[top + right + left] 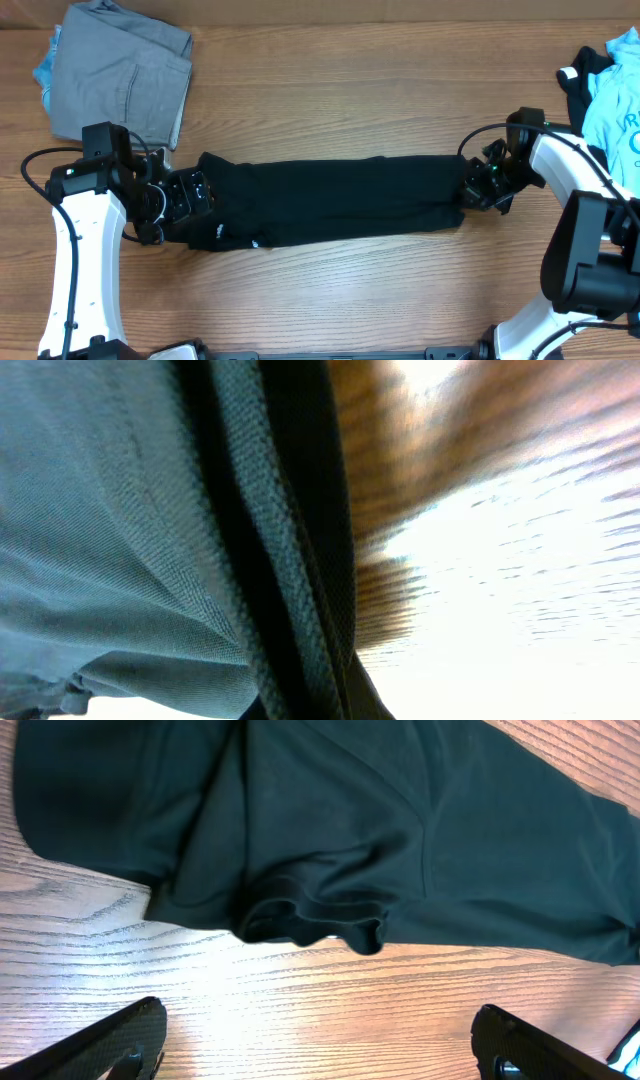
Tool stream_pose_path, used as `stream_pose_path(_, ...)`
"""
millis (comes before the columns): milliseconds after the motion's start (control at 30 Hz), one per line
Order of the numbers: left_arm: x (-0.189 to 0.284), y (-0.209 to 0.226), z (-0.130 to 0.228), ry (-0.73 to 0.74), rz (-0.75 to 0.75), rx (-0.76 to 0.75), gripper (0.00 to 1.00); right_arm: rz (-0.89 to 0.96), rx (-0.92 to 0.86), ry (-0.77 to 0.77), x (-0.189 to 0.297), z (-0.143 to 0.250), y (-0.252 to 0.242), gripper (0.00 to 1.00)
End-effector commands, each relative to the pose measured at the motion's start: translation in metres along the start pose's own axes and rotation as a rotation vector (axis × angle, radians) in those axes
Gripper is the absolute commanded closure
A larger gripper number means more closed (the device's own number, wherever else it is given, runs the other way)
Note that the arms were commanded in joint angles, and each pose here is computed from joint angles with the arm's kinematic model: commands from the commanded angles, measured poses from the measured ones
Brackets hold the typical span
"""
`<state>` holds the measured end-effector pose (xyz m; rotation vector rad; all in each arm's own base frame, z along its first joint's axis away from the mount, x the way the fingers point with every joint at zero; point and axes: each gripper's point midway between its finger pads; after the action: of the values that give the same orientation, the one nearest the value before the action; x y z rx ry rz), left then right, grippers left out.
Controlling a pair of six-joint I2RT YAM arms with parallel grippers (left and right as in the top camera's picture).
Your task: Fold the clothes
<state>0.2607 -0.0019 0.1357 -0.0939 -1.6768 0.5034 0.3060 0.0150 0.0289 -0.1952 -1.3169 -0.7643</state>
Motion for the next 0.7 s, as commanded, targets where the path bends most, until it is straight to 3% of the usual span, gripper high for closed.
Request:
stream_pose_path(0, 0.003, 0.001, -0.002, -0.013, -0.004, -0.005, 0.0, 0.041, 0.017, -0.101, 0.022, -0.004, 0.007, 0.96)
stream_pose_path(333, 0.003, 0.001, -0.001, -0.013, -0.004, -0.009, 0.0, 0.168, 0.113, -0.312, 0.052, 0.025, 0.038, 0.96)
stream_pose_path(667, 0.003, 0.001, -0.001, -0.013, -0.004, -0.009, 0.0, 0.13, 0.281, -0.316, 0.026, 0.079, 0.1, 0.96)
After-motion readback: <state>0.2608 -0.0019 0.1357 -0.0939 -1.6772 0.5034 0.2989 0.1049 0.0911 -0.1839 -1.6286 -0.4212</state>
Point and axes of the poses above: each gripper's point midway between its finger pads, its own x axis back along the fingers, its own y axis along the line the jaws close on, z = x × y, and after that the axes turned 7 degrees about -x, right-handed
